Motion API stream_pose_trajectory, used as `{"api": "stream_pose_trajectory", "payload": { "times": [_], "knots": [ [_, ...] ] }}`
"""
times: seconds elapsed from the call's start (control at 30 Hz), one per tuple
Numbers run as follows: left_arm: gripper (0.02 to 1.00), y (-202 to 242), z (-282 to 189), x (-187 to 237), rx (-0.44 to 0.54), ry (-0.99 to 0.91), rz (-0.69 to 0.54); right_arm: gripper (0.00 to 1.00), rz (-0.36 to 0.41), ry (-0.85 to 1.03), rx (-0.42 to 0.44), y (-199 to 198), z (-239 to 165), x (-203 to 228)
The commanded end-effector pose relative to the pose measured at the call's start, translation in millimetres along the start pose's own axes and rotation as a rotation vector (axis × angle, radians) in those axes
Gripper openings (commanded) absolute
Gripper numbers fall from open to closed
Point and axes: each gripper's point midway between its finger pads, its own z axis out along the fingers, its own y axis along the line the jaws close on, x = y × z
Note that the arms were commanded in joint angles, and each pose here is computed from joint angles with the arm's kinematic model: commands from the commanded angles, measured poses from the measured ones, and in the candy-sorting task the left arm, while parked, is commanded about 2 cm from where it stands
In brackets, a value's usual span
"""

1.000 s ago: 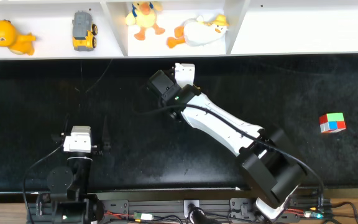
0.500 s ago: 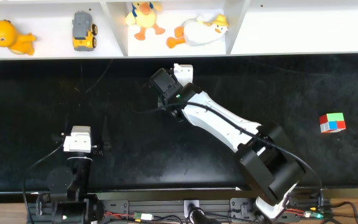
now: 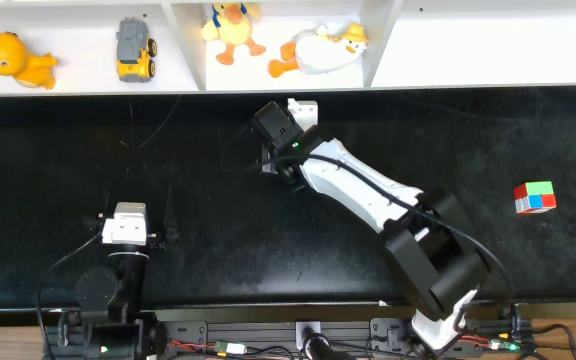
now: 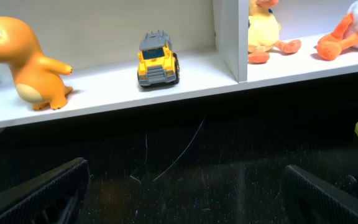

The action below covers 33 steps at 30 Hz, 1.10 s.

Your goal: Store Toys

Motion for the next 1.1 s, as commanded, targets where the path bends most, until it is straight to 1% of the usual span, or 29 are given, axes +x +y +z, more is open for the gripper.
{"api": "stream_pose_trajectory", "payload": {
  "times": [0.03,0.1,0.17,0.2,0.23,0.27,0.33,0.43,0.57,0.6,0.8,0.87,1.0,1.1],
  "knots": [
    [0.998,0.1,-0.6,-0.5,-0.003,-0.004,-0.007,0.996,-0.021,0.022,-0.021,8.1,6.7,0.2],
    [0.998,0.1,-0.6,-0.5,-0.003,-0.004,-0.007,1.000,-0.023,0.026,-0.020,8.1,7.9,1.3],
    [0.998,0.1,-0.6,-0.6,-0.003,-0.004,-0.007,0.956,-0.031,0.029,-0.023,8.6,8.0,1.8],
    [0.998,0.1,-0.6,-0.6,-0.003,-0.004,-0.007,0.899,-0.036,0.029,-0.023,8.6,8.0,1.8],
    [0.998,0.1,-0.6,-0.6,-0.003,-0.004,-0.007,0.794,-0.037,0.029,-0.023,8.6,8.0,1.9],
    [0.996,0.1,-0.6,-0.5,-0.003,-0.004,-0.007,0.643,-0.037,0.029,-0.024,8.7,8.0,1.9],
    [0.998,0.1,-0.6,-0.5,-0.003,-0.004,-0.007,0.432,-0.037,0.032,-0.027,9.2,8.0,2.3],
    [0.998,0.1,-0.6,-0.5,-0.003,-0.004,-0.007,0.259,-0.037,0.032,-0.030,10.0,7.9,2.4],
    [0.998,0.1,-0.6,-0.5,-0.003,-0.004,-0.007,0.062,-0.043,0.029,-0.034,13.0,7.1,3.4],
    [0.998,0.1,-0.6,-0.6,-0.003,-0.004,-0.007,0.042,-0.047,0.027,-0.036,14.5,6.4,4.0],
    [0.998,0.1,-0.6,-0.5,-0.003,-0.004,-0.007,0.042,-0.094,0.025,-0.040,15.4,0.2,9.0],
    [0.998,0.1,-0.6,-0.6,-0.003,-0.004,-0.007,0.042,-0.091,0.018,-0.043,9.3,-7.0,11.5],
    [0.998,0.1,-0.6,-0.6,-0.003,-0.004,-0.007,0.045,-0.060,-0.020,-0.022,-21.0,-26.7,12.9],
    [0.998,0.1,-0.6,-0.5,-0.003,-0.004,-0.007,0.042,-0.011,-0.053,-0.005,-57.6,-44.7,15.1]
  ]
}}
